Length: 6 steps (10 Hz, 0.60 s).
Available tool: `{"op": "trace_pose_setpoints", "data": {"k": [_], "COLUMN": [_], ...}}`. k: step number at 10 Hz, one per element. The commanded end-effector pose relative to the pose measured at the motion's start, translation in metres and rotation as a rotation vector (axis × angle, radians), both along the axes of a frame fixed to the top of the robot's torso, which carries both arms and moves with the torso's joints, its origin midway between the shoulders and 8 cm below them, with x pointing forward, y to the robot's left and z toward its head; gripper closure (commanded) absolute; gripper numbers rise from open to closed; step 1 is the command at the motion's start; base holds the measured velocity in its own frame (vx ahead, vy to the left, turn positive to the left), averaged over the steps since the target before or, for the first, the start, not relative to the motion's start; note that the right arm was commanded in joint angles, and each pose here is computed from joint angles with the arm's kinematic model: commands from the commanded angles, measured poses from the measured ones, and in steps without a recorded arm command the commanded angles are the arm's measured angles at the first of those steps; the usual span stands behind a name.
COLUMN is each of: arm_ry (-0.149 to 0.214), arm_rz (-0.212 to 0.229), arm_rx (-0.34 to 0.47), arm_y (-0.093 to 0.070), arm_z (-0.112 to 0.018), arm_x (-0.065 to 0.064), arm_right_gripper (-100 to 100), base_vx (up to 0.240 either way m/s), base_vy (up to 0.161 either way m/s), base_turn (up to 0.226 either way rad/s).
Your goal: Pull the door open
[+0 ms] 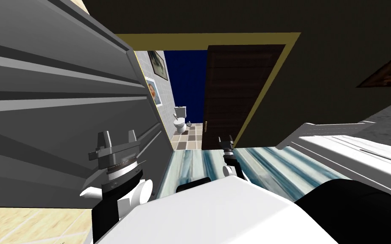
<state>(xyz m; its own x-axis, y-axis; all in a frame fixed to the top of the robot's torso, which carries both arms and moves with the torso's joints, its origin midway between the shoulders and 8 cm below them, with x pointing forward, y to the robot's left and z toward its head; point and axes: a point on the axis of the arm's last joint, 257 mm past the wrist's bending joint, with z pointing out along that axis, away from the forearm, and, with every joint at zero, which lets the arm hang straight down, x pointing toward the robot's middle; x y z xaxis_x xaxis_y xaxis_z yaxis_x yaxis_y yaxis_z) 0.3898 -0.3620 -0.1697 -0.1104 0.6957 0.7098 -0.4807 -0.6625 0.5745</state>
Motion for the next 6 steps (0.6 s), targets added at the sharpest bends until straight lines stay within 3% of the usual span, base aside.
{"op": "trace_pose_setpoints", "data": {"k": [1,6], "arm_ry": [0.009,0.032], "arm_rz": [-0.001,-0.023], "arm_rx": [0.058,0.226], "arm_y": [-0.006,-0.031], "arm_z": [-0.016,-0.062], "arm_x": [0.0,-0.007], "arm_right_gripper": [-100,-100], "base_vx": [0.096,0.086], "base_vy": [-0.033,-0.052], "base_turn": [0.213,0.209]}}
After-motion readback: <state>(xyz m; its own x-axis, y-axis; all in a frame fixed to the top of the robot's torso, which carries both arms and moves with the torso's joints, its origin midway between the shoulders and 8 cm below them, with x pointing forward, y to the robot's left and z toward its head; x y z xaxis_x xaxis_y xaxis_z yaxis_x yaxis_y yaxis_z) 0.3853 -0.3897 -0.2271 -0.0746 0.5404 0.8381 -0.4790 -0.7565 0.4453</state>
